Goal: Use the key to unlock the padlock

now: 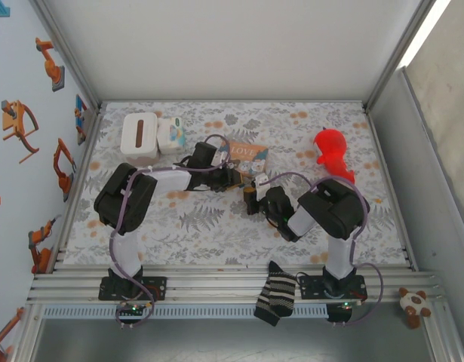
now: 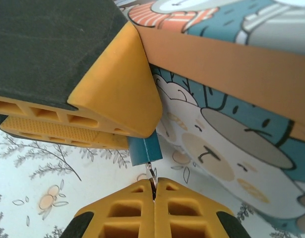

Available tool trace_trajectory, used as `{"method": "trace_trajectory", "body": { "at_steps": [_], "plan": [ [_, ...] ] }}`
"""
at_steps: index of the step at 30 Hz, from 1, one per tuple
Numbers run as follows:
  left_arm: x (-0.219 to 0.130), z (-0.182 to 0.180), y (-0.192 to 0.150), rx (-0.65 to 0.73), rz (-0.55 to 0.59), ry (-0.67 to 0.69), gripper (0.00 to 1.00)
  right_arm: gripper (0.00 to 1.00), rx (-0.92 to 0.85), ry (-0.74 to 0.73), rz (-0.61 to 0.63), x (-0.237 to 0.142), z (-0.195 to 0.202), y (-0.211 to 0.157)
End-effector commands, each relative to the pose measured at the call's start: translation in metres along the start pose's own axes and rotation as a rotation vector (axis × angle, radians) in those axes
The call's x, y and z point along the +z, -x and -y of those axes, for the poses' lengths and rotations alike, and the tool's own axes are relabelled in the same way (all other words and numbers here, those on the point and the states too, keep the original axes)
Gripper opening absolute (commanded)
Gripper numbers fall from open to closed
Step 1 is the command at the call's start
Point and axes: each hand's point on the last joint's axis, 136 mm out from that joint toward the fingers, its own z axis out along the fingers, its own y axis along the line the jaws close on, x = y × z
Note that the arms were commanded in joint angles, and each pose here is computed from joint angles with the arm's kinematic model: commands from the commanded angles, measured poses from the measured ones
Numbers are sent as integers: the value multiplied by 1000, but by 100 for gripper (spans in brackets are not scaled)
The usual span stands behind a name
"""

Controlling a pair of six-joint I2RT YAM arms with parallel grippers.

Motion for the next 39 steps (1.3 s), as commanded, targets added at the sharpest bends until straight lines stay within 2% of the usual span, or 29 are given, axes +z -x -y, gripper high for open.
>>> {"method": "trace_trajectory", "body": {
  "at_steps": [1, 6, 9, 18, 24, 28, 39],
  "plan": [
    [14, 12, -35, -14, -126, -67, 27, 0, 8, 49, 130, 5, -13, 35],
    [19, 7, -35, -36, -117, -75, 27, 0, 31, 51, 97, 5, -12, 22],
    [18, 6, -37, -35, -118, -72, 31, 0, 41, 40, 88, 3, -9, 17],
    [0, 9, -28, -2, -61, -53, 54, 0, 46, 36, 77, 2, -8, 12],
    [-24, 10, -24, 14, -27, -44, 63, 0, 48, 33, 64, 3, -7, 8],
    [-41, 7, -25, 15, -7, -31, 65, 0, 50, 33, 61, 2, -7, 8],
    [-102, -11, -6, -43, 173, -95, 62, 0, 125, 65, 33, 3, -21, 18]
  ]
}}
